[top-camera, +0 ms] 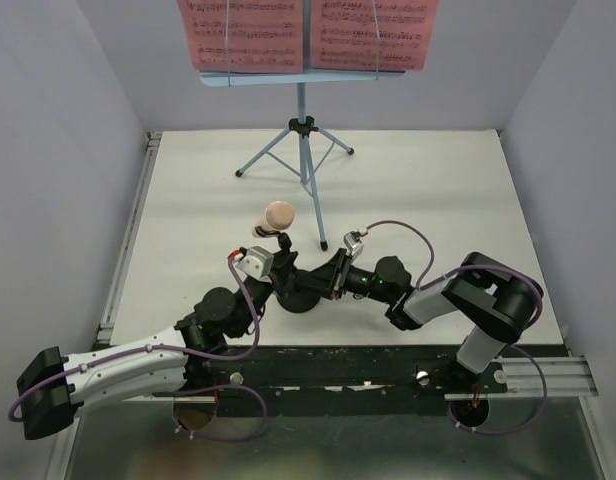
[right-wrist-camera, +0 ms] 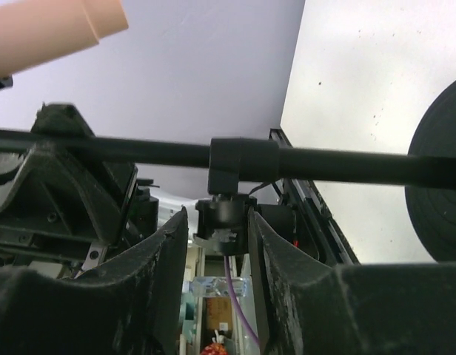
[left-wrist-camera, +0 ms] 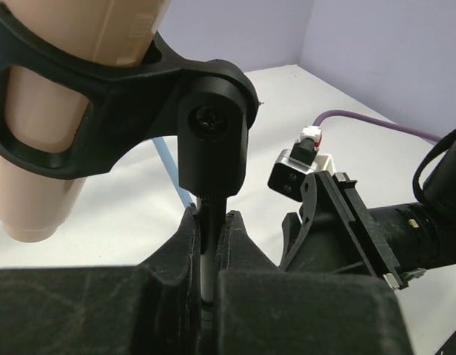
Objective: Pack up the instrument practice props
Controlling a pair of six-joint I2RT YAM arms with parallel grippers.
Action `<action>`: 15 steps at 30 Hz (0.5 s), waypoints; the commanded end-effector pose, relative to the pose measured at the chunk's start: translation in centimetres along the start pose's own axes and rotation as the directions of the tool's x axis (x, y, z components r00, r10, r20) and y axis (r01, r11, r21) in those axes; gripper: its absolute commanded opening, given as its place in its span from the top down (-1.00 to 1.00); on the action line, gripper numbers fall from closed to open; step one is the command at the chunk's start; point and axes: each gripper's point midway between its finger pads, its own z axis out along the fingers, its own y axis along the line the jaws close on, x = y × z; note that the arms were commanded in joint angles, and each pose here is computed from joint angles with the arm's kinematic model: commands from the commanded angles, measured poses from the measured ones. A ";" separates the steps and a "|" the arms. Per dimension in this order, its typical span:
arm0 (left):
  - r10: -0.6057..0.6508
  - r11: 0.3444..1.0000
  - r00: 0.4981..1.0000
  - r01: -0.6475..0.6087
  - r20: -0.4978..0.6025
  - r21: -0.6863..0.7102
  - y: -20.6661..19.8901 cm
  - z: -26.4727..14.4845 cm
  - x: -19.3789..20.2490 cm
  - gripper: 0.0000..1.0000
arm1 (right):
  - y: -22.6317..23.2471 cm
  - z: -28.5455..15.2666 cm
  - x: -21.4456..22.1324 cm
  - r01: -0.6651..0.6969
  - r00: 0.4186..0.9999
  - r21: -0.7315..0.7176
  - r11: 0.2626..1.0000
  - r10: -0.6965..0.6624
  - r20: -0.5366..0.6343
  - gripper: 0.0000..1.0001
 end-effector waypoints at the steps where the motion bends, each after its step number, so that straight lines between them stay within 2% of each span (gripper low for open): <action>1: -0.031 0.999 0.999 0.030 0.027 0.024 -0.5 -0.3 -0.6 1.00 | 2.1 0.9 -1.5 0.009 0.999 -0.091 0.996 -0.006 0.036 0.07; 5: -0.035 0.999 0.999 0.034 0.030 0.030 -0.7 -0.3 -0.7 1.00 | 2.0 1.1 -1.9 -0.015 0.999 -0.100 0.995 0.020 0.047 0.14; 10: -0.038 0.999 0.999 0.037 0.033 0.032 -0.8 -0.3 -0.8 1.00 | 2.5 1.4 -2.0 -0.023 0.999 -0.129 0.991 0.026 0.027 0.34; 15: -0.022 1.000 1.000 0.022 0.019 0.015 -0.5 -0.1 -0.5 1.00 | 3.1 1.0 -1.0 -0.020 1.000 -0.157 0.987 0.017 -0.019 0.30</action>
